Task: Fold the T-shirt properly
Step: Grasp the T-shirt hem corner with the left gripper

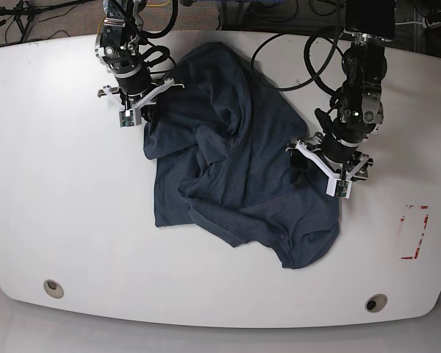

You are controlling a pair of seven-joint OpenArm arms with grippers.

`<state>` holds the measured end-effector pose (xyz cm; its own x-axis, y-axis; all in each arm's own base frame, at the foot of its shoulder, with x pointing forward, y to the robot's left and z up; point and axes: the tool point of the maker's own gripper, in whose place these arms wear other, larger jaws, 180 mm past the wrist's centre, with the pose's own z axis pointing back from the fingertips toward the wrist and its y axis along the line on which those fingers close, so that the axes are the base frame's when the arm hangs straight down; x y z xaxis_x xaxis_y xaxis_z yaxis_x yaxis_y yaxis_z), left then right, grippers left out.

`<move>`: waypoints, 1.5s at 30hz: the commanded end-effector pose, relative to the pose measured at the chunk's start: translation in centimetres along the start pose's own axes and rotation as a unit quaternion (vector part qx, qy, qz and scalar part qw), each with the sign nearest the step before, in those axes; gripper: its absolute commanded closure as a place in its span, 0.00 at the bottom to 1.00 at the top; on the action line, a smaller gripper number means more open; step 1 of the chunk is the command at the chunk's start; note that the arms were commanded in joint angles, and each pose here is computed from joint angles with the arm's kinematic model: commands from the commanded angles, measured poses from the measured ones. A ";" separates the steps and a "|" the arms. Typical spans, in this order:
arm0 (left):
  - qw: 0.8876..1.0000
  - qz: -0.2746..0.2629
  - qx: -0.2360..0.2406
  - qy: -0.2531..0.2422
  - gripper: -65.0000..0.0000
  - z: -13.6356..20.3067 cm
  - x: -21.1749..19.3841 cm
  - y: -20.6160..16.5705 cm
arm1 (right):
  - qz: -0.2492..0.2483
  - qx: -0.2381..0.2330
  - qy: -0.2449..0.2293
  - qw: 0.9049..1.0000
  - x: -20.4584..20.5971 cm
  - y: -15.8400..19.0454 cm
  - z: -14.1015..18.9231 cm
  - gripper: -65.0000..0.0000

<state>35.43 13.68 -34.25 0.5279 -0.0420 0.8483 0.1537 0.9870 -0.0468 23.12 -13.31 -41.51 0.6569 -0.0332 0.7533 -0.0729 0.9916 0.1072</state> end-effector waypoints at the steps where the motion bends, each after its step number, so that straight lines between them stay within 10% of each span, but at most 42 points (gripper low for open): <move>1: 0.999 0.003 0.020 -0.038 0.19 0.3 2.6 1.7 | 0.010 -0.001 -0.023 1.000 1.4 -0.3 0.2 0.95; 27: 0.988 0.109 0.107 -0.008 0.18 -7.9 6.7 12.3 | 0.015 -0.001 -0.031 0.999 2.2 -0.5 -0.2 0.95; 45: 0.992 0.121 0.044 -0.002 0.18 -11.5 5.3 11.2 | 0.015 -0.002 -0.031 0.999 2.2 -0.6 -0.2 0.95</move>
<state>47.82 22.33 -38.97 0.5993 0.1935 0.7768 -0.0608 0.9785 -0.1969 24.11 -13.83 -40.98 0.6401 -0.0088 0.7682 -0.0873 0.9926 0.0841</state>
